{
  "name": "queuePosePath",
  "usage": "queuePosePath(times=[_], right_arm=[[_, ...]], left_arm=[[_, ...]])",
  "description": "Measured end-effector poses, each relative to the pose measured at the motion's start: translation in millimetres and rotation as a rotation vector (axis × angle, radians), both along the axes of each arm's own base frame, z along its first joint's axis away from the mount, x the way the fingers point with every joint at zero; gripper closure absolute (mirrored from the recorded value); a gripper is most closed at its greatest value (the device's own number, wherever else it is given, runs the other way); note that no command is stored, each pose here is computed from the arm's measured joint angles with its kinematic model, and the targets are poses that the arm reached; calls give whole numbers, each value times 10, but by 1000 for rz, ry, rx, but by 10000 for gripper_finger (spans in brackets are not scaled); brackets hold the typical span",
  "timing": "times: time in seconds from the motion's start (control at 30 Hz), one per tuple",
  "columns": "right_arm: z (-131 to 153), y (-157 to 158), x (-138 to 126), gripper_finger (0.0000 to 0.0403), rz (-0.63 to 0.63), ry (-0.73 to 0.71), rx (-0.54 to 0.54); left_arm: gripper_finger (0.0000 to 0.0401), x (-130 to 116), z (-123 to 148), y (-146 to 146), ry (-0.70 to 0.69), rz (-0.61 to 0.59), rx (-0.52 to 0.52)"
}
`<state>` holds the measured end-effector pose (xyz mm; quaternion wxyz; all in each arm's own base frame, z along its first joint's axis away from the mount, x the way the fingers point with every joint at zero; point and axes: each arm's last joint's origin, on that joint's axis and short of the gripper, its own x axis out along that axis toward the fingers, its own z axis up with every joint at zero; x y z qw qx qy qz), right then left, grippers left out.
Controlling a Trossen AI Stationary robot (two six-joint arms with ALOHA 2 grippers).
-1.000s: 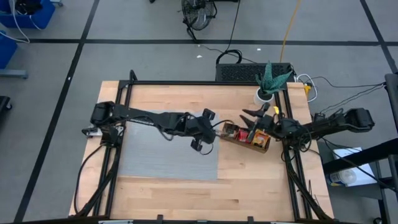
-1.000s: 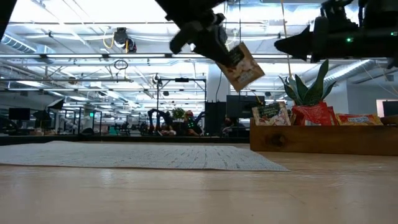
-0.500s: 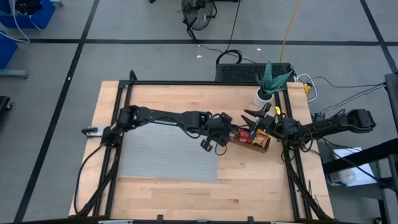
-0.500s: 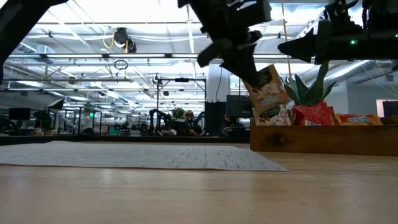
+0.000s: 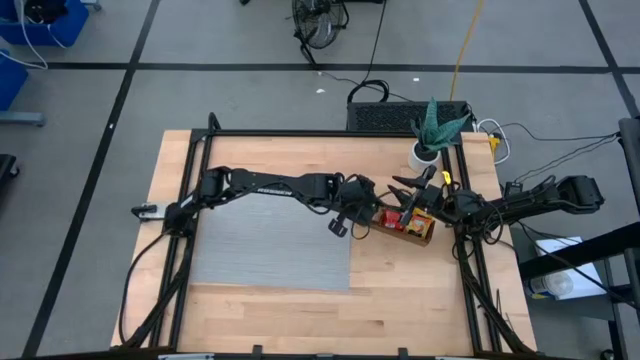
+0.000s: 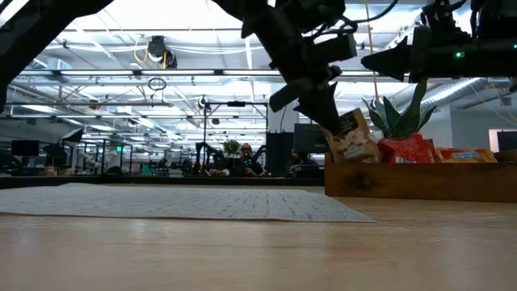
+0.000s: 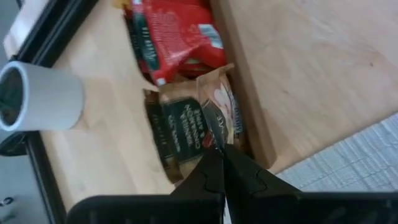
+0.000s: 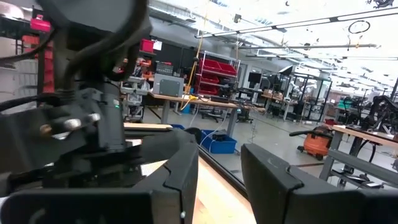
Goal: Pick & Place Tea
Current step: Put the brown tea bag into the left section of the wooden organizer
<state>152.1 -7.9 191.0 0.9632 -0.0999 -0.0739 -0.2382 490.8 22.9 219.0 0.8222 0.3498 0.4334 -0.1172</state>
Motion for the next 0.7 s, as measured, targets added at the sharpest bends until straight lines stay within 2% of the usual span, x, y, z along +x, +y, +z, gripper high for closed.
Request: queuePosePath(times=[0.17,0.43,0.7], right_arm=[[1,0,0,291,0,-1,0],[2,0,0,291,1,-1,0],[2,0,1,291,0,2,-6]], left_arm=[[401,-5,3,84,-3,22,-22],[401,54,-292,85,60,4,-73],[387,74,-256,-1,25,50,-103]])
